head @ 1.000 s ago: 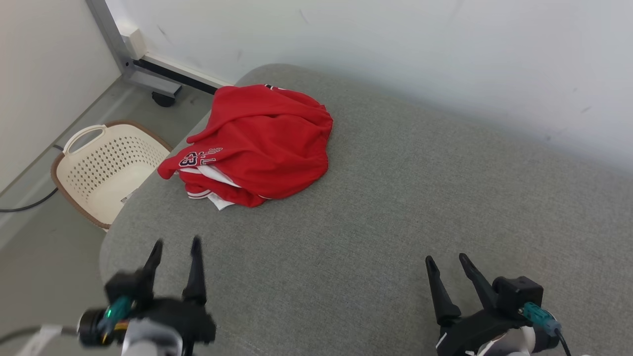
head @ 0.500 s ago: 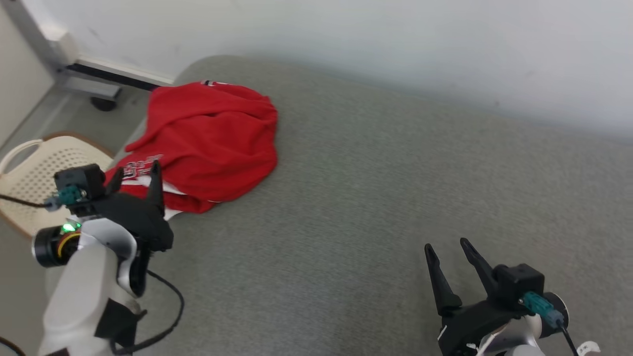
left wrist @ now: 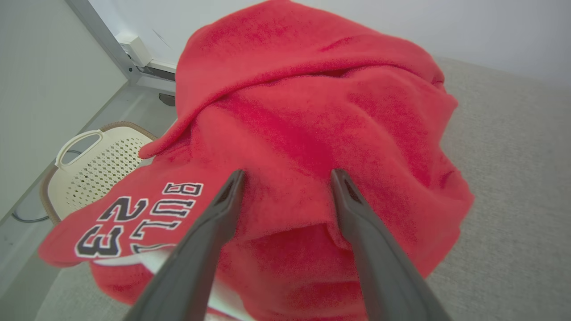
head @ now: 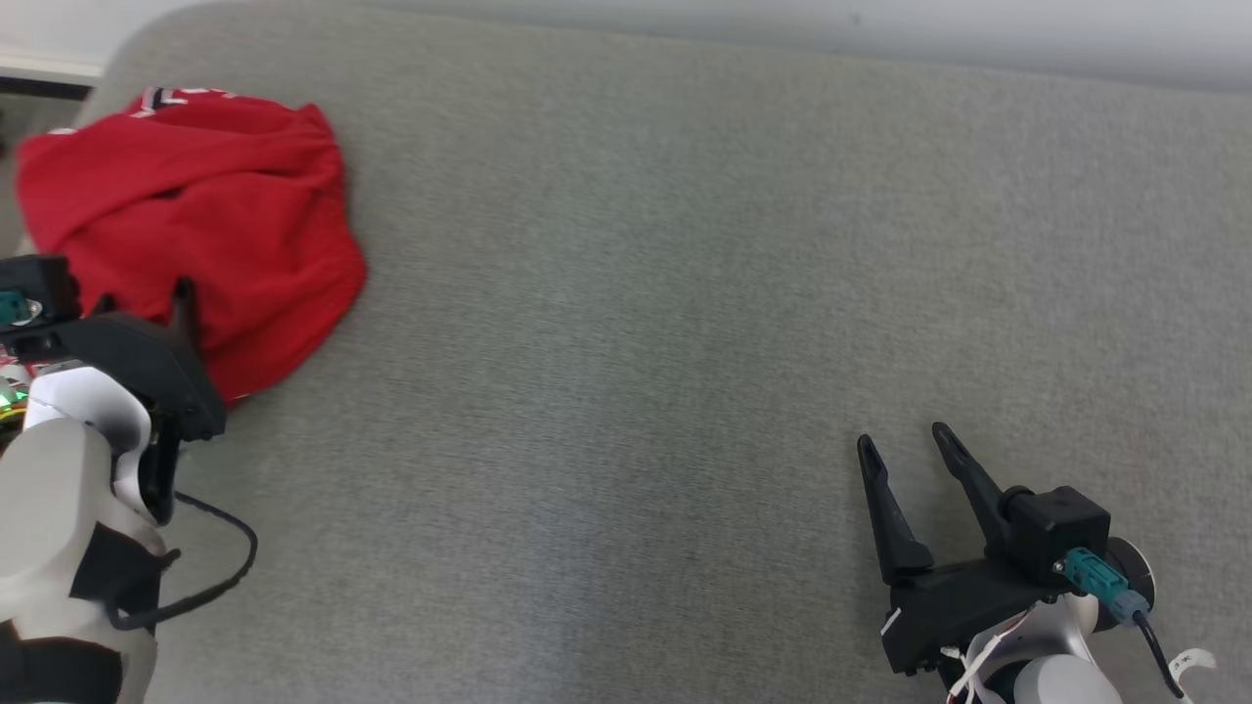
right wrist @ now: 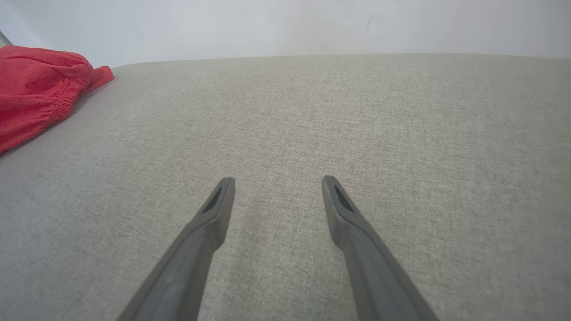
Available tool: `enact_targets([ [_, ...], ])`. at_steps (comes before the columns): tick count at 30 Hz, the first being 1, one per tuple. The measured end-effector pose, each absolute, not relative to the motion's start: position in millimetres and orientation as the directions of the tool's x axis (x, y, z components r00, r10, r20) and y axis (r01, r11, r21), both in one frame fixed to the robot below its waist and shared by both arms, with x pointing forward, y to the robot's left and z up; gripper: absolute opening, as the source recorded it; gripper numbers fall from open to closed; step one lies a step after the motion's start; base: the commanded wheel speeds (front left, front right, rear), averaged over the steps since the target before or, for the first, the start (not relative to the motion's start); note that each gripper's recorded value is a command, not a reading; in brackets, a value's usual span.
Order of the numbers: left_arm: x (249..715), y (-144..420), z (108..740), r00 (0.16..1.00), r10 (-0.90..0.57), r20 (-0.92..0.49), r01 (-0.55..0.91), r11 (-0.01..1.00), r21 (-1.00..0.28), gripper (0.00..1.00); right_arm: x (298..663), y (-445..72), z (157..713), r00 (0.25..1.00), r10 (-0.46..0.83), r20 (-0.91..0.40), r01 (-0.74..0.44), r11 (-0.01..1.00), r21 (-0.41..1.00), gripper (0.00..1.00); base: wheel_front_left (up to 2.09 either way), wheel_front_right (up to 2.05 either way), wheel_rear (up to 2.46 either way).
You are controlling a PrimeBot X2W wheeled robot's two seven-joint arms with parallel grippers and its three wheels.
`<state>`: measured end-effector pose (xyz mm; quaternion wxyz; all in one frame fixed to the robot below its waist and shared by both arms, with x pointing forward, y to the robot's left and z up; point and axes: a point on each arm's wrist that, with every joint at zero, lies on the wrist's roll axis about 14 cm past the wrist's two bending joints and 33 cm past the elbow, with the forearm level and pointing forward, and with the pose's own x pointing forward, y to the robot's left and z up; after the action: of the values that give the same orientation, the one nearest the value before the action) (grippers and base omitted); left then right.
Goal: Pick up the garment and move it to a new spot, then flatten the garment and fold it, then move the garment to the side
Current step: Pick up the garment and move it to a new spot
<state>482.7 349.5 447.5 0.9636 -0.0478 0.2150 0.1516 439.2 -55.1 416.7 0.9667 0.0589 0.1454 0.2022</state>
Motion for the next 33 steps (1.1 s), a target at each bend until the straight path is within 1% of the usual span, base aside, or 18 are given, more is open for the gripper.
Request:
enact_targets([
  [1,485.8,348.2,441.9,0.854,0.274,-0.441,-0.318,0.948,-0.028,1.0,439.6,-58.5,413.4,0.878,0.399,-0.265,-0.364,0.915,0.174,1.0,0.0,0.0,0.0],
  [2,487.9,348.0,436.3,0.847,0.277,-0.453,-0.323,0.946,-0.026,0.81,439.8,-61.9,410.0,0.879,0.391,-0.273,-0.354,0.919,0.175,1.0,0.0,0.0,0.0],
  [3,489.5,349.0,432.1,0.841,0.284,-0.461,-0.329,0.944,-0.019,0.28,439.5,-65.1,406.6,0.88,0.383,-0.282,-0.345,0.922,0.176,1.0,0.0,0.0,0.0],
  [4,492.4,350.2,430.9,0.841,0.29,-0.457,-0.332,0.943,-0.012,0.0,439.4,-67.7,403.8,0.881,0.376,-0.288,-0.336,0.925,0.179,1.0,0.0,0.0,0.0],
  [10,499.2,348.7,433.1,0.852,0.314,-0.419,-0.344,0.939,0.002,0.0,437.5,-70.2,398.9,0.882,0.37,-0.291,-0.322,0.926,0.199,1.0,0.0,0.0,0.0],
  [14,498.6,353.6,452.8,0.871,0.332,-0.361,-0.361,0.932,-0.015,0.0,436.2,-66.0,404.2,0.884,0.379,-0.272,-0.328,0.92,0.214,1.0,0.0,0.0,0.0],
  [19,494.0,364.5,494.9,0.899,0.366,-0.239,-0.384,0.923,-0.033,0.0,433.1,-63.3,417.2,0.894,0.382,-0.233,-0.332,0.915,0.227,1.0,0.0,0.0,0.0],
  [24,497.8,354.7,552.4,0.938,0.338,-0.075,-0.342,0.939,-0.04,0.0,428.9,-71.8,433.3,0.914,0.357,-0.192,-0.312,0.923,0.227,1.0,0.0,0.0,0.0],
  [25,497.8,354.7,552.4,0.938,0.338,-0.075,-0.342,0.939,-0.04,0.0,428.9,-71.8,433.3,0.914,0.357,-0.192,-0.312,0.923,0.227,1.0,0.0,0.0,0.0],
  [28,502.7,341.0,597.4,0.953,0.299,0.048,-0.298,0.954,-0.029,0.0,426.5,-76.7,444.8,0.926,0.341,-0.162,-0.299,0.925,0.235,1.0,0.0,0.0,0.0],
  [33,509.7,296.1,657.4,0.961,0.182,0.207,-0.182,0.983,-0.019,0.0,415.8,-88.3,455.0,0.942,0.309,-0.134,-0.271,0.931,0.243,1.0,0.0,0.0,0.0],
])
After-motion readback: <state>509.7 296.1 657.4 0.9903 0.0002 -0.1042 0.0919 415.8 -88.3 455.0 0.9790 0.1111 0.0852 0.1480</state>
